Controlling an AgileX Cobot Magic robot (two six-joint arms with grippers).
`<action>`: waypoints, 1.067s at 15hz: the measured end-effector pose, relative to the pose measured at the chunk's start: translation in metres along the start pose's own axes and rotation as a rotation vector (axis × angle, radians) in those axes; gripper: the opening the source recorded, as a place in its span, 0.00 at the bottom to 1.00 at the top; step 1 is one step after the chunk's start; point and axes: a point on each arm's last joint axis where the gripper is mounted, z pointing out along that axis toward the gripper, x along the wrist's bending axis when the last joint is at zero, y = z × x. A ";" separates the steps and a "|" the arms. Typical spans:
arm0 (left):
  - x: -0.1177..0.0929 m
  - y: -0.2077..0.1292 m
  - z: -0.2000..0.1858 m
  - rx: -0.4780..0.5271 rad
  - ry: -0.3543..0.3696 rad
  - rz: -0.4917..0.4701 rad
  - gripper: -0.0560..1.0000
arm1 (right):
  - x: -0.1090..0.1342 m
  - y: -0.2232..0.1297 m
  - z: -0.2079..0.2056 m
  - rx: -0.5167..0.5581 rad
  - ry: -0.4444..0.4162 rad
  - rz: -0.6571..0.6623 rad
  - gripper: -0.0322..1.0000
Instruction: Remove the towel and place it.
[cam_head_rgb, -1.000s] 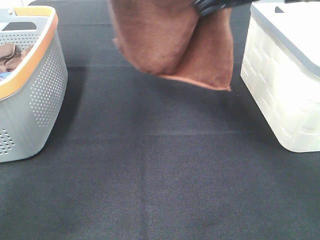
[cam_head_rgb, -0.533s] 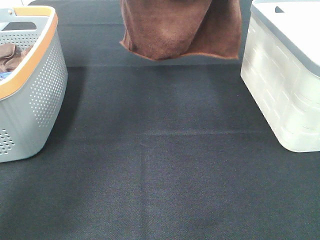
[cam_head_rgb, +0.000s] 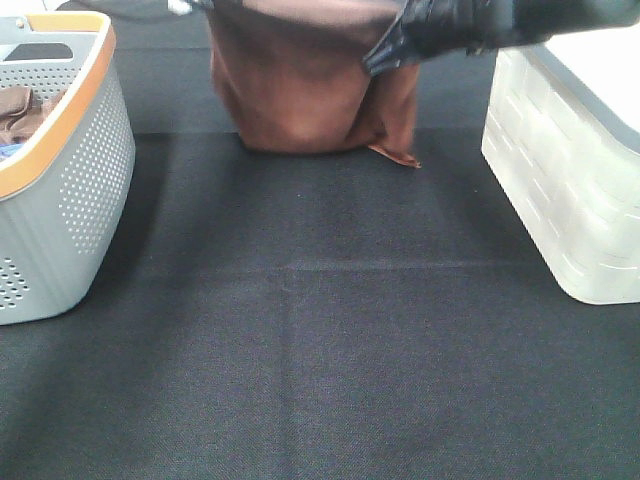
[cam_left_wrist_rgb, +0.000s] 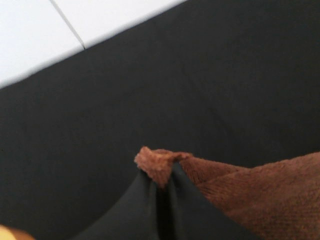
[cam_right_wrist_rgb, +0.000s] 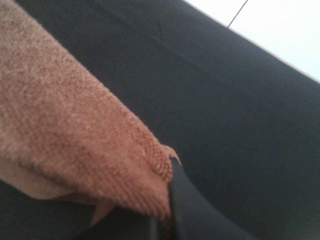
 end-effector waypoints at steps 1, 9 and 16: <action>-0.001 -0.008 0.002 0.067 0.003 -0.041 0.06 | 0.003 -0.005 0.004 0.023 0.010 0.034 0.03; -0.018 -0.045 -0.007 0.487 -0.113 -0.139 0.06 | 0.021 -0.068 -0.007 0.244 0.032 -0.110 0.03; -0.062 -0.064 -0.040 0.861 -0.230 0.001 0.06 | 0.034 -0.112 -0.056 0.348 0.132 -0.074 0.03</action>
